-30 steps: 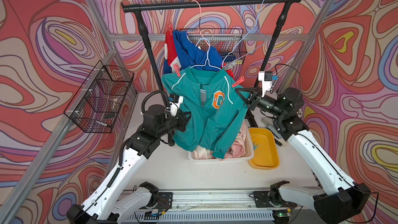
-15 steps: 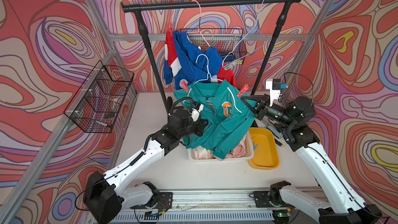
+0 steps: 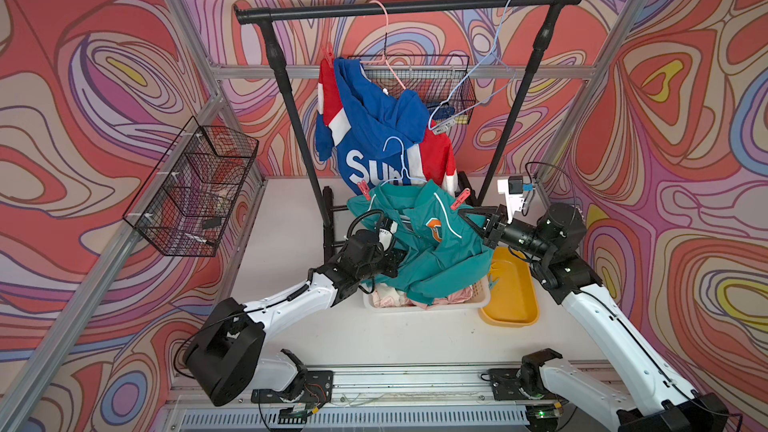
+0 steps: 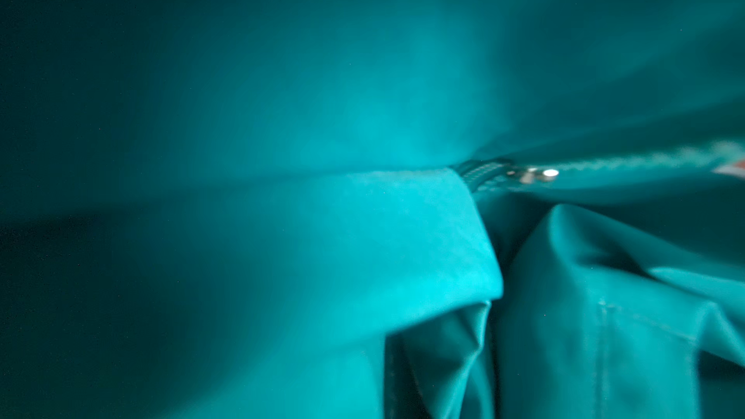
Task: Remove the clothespins securing jackets to the hanger
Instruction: Adjust the jacket in the basket.
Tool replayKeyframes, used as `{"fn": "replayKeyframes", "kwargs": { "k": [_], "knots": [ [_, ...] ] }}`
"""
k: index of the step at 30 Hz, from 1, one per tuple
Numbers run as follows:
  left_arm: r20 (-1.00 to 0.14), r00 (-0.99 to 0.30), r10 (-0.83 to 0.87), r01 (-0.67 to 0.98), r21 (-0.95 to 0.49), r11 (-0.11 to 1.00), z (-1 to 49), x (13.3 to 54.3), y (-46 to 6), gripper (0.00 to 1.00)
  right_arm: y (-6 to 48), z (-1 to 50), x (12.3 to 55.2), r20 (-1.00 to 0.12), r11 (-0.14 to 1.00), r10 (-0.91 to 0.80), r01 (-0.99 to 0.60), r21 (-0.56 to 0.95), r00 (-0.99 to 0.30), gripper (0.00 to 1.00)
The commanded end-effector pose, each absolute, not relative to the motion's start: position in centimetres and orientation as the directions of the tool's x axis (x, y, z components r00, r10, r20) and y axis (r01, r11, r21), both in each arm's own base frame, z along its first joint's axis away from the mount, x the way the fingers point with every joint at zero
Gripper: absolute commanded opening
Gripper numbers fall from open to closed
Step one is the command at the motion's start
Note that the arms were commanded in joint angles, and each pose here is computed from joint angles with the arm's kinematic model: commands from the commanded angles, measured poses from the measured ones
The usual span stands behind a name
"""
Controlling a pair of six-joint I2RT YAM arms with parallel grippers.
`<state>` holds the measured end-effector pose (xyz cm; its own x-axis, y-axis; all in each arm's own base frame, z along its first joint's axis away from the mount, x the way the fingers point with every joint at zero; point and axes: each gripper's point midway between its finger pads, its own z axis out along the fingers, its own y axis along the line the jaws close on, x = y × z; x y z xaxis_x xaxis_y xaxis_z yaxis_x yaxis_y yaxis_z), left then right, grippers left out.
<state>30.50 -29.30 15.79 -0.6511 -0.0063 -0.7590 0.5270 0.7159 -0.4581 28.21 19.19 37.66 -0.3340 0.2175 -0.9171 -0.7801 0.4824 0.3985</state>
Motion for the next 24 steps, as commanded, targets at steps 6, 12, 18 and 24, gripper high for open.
{"fn": "replayKeyframes", "kwargs": {
  "k": [6,12,18,24],
  "knots": [
    [-0.733,-0.679,-0.033,0.481,-0.479,0.734,11.5,30.8,-30.5,0.00,20.7,37.7,27.3,-0.919,0.430,0.223,-0.813,0.392,-0.325,0.00],
    [-0.723,-0.688,-0.067,0.431,-0.480,0.764,9.6,31.7,-30.5,0.00,22.9,35.7,27.2,-0.917,0.421,0.179,-0.814,0.399,-0.357,0.00],
    [-0.745,-0.664,-0.057,0.436,-0.448,0.780,12.9,31.2,-29.7,0.22,22.8,35.5,27.7,-0.920,0.441,0.175,-0.807,0.392,-0.351,0.00],
    [-0.775,-0.631,-0.013,0.452,-0.382,0.806,18.6,29.0,-27.0,0.47,22.7,35.4,28.1,-0.923,0.464,0.167,-0.798,0.383,-0.346,0.00]
  ]
}}
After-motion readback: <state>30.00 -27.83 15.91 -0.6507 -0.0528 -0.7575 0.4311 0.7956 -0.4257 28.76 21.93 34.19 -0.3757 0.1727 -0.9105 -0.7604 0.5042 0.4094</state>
